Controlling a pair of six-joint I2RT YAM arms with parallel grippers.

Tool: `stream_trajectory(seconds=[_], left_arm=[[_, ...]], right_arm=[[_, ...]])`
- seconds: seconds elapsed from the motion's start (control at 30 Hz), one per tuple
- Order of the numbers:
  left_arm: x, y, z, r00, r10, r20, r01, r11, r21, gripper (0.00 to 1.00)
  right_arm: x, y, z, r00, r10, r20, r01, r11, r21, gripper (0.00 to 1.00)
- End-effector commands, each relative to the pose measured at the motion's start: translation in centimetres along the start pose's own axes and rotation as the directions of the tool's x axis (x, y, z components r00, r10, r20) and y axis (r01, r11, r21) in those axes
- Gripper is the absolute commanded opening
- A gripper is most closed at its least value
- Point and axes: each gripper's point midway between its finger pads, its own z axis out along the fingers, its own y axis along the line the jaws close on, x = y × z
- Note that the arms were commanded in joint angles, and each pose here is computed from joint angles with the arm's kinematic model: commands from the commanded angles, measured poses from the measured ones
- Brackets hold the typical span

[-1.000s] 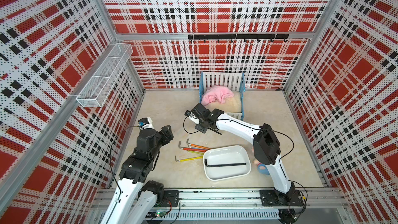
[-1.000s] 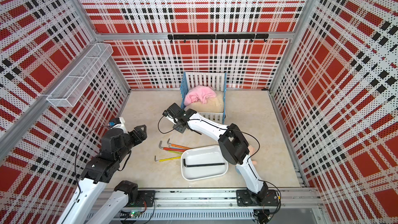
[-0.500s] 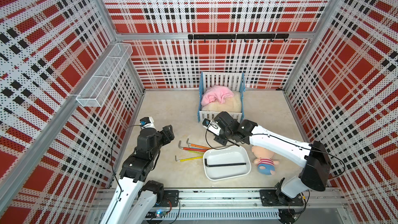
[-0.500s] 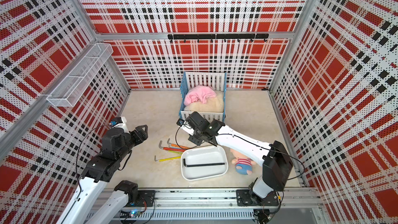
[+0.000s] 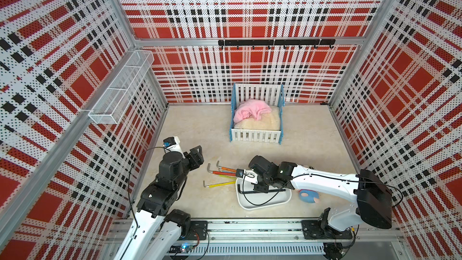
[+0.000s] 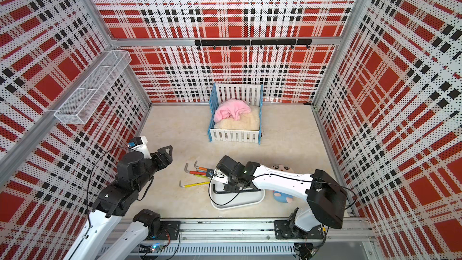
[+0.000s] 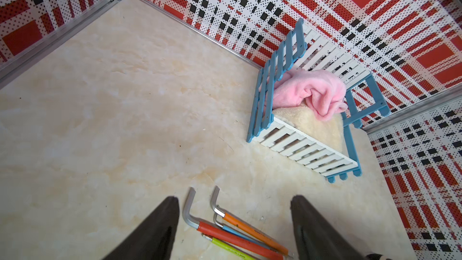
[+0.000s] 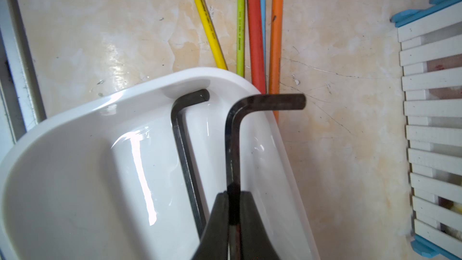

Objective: Put the hex key on the desktop into the storage box
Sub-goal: Place the Allen key in the storage box.

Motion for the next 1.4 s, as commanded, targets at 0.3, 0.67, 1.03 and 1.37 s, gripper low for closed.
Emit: stream_trajectory(seconds=[0.3,0.67,1.03,1.37], left_arm=[[-0.2,0.0,-0.5,0.999,-0.012,0.037,0.013,1.0,-0.022,0.76],[-0.3,-0.1,-0.7,0.999,-0.012,0.041,0.013,1.0,-0.017,0.76],[-0.2,-0.1,-0.6,0.999,-0.008,0.034,0.008,1.0,-0.018,0.76],[-0.3,-0.1,-0.6,0.999,-0.008,0.037,0.009,1.0,-0.019,0.76]], right_arm=[[0.9,0.2,1.0,0.988,-0.157,-0.016,0.157,0.986,0.05,0.0],[2.0,0.9,3.7,0.975,-0.209,-0.077,0.212,0.977,0.036,0.0],[2.4,1.6,4.9,0.971,-0.214,-0.102,0.214,0.977,-0.009,0.0],[2.3,1.9,5.4,0.973,-0.202,-0.111,0.2,0.979,-0.033,0.0]])
